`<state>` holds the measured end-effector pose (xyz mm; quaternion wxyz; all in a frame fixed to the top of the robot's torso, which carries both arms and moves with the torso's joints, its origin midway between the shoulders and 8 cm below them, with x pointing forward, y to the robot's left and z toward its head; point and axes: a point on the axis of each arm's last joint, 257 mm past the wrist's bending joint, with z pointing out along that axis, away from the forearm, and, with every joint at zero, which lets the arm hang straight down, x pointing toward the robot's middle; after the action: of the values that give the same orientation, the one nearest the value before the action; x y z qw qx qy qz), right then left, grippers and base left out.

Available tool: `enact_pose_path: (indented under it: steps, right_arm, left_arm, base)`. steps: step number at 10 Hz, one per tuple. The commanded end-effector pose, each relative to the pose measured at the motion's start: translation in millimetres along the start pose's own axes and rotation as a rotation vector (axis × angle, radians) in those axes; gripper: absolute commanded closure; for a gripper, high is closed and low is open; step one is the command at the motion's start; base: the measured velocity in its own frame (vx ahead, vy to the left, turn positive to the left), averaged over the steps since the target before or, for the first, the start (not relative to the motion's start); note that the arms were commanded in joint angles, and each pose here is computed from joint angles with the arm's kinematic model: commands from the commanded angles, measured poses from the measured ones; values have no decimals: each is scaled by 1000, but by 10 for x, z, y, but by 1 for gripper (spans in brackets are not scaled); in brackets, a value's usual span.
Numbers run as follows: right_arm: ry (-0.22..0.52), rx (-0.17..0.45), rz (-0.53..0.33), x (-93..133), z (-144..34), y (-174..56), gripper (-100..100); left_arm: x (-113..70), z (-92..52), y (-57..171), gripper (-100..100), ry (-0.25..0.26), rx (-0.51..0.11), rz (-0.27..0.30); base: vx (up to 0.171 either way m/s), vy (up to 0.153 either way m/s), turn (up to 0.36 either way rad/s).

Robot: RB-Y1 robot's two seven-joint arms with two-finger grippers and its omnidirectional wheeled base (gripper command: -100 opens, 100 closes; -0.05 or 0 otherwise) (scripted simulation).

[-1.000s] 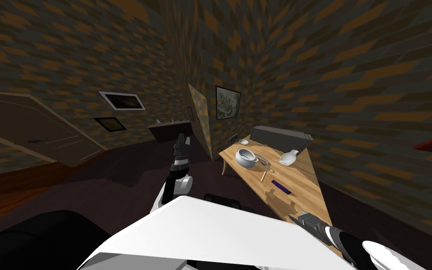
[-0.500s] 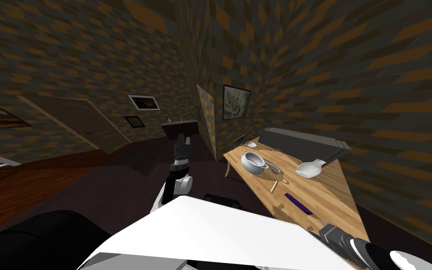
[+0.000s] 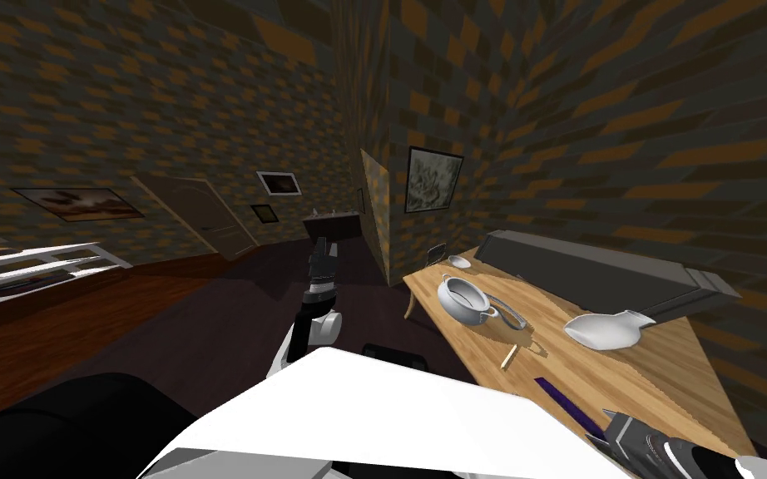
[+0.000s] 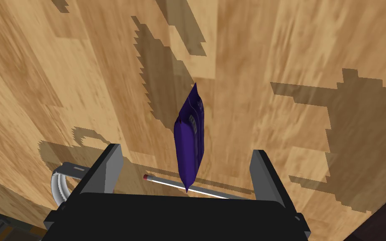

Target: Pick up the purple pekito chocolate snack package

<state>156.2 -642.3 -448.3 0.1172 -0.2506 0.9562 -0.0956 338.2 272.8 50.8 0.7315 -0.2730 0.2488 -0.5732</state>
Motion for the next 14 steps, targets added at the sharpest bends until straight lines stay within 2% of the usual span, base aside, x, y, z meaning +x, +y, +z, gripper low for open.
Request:
enact_pose_path:
  steps: [1, 2, 3, 4, 5, 6, 8, 9, 11, 12, 13, 14]
  right_arm:
    - [0, 0, 0, 0, 0, 0, 0]
    - [11, 1, 5, 80, 13, 114, -100]
    - [8, 9, 5, 75, 13, 94, -100]
    - [22, -4, 12, 168, 20, 249, -100]
    - [16, 16, 11, 153, 20, 196, -100]
    - [31, -7, 20, 255, 20, 382, -100]
    - [21, 22, 20, 231, 20, 307, -100]
    - [32, 5, 30, 328, 14, 480, -100]
    - [25, 26, 30, 310, 13, 426, -100]
    - [34, 12, 43, 406, -1, 595, -100]
    - [28, 28, 42, 390, -1, 552, -100]
    - [39, 7, 58, 493, -24, 743, -100]
  left_arm:
    - [0, 0, 0, 0, 0, 0, 0]
    - [0, 0, 0, 0, 0, 0, 0]
    - [0, 0, 0, 0, 0, 0, 0]
    - [0, 0, 0, 0, 0, 0, 0]
    - [0, 0, 0, 0, 0, 0, 0]
    - [0, 0, 0, 0, 0, 0, 0]
    - [0, 0, 0, 0, 0, 0, 0]
    - [0, 0, 0, 0, 0, 0, 0]
    - [0, 0, 0, 0, 0, 0, 0]
    - [0, 0, 0, 0, 0, 0, 0]
    - [0, 0, 0, 0, 0, 0, 0]
    - [0, 0, 0, 0, 0, 0, 0]
  base:
    - [6, -2, -4]
    - [21, -29, 101]
    - [25, -39, 61]
    - [34, -46, 100]
    - [28, -46, 51]
    - [29, -44, 100]
    - [16, -28, 18]
    - [20, -32, 92]
    - [12, -27, 30]
    - [20, -26, 103]
    - [26, -39, 55]
    - [26, -52, 70]
